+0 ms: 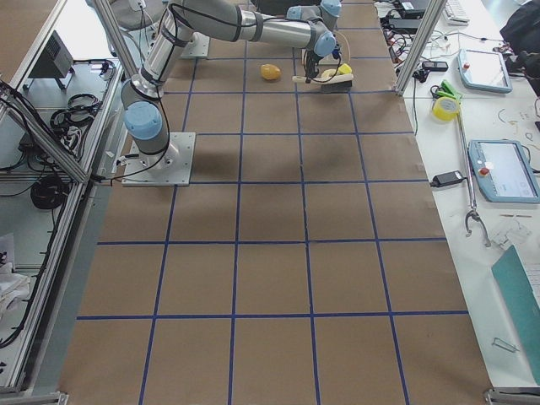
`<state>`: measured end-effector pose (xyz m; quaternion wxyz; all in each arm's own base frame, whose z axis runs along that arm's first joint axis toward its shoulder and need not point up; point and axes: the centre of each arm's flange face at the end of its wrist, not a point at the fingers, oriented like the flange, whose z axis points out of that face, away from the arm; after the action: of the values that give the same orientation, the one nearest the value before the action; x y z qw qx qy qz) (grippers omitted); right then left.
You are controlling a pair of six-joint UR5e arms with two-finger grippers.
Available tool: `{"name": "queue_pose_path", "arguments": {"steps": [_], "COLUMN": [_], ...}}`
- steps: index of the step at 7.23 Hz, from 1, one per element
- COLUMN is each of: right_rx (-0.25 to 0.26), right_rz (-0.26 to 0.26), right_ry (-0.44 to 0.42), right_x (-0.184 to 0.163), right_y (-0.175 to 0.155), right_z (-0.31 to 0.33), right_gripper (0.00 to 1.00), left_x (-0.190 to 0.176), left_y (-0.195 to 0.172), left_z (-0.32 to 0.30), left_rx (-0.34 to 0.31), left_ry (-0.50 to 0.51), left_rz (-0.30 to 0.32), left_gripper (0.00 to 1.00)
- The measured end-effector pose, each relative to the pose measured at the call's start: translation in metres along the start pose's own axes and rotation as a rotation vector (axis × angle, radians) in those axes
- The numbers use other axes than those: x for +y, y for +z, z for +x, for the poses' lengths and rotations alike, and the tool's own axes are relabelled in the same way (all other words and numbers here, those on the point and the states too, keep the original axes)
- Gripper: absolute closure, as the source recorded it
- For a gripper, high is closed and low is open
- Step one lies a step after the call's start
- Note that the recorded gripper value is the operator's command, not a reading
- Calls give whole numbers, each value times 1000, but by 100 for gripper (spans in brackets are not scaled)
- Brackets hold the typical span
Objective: Sweep and dump trash into bin
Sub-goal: 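Sweep the sponge and bread toy into the dustpan with the right gripper's brush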
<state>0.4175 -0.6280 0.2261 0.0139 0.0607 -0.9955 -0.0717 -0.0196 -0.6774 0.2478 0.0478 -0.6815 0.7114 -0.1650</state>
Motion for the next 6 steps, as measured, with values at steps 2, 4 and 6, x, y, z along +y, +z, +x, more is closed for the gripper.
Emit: {"name": "queue_pose_path", "arguments": {"steps": [2,4,6], "right_rx": [-23,-69,-95], "right_rz": [9,2,-9], "right_ry": [-37,-63,-85], "right_x": [0,10,25], "right_y": [4,3,5], "right_z": [-35,-62,-90], "right_gripper": [93,92,92], "left_x": [0,0,-1], "left_y": [0,0,0], "left_z": [0,0,0], "left_rx": [0,0,0], "left_ry": [0,0,1], "left_rz": [0,1,2], "left_gripper": [100,100,100]}}
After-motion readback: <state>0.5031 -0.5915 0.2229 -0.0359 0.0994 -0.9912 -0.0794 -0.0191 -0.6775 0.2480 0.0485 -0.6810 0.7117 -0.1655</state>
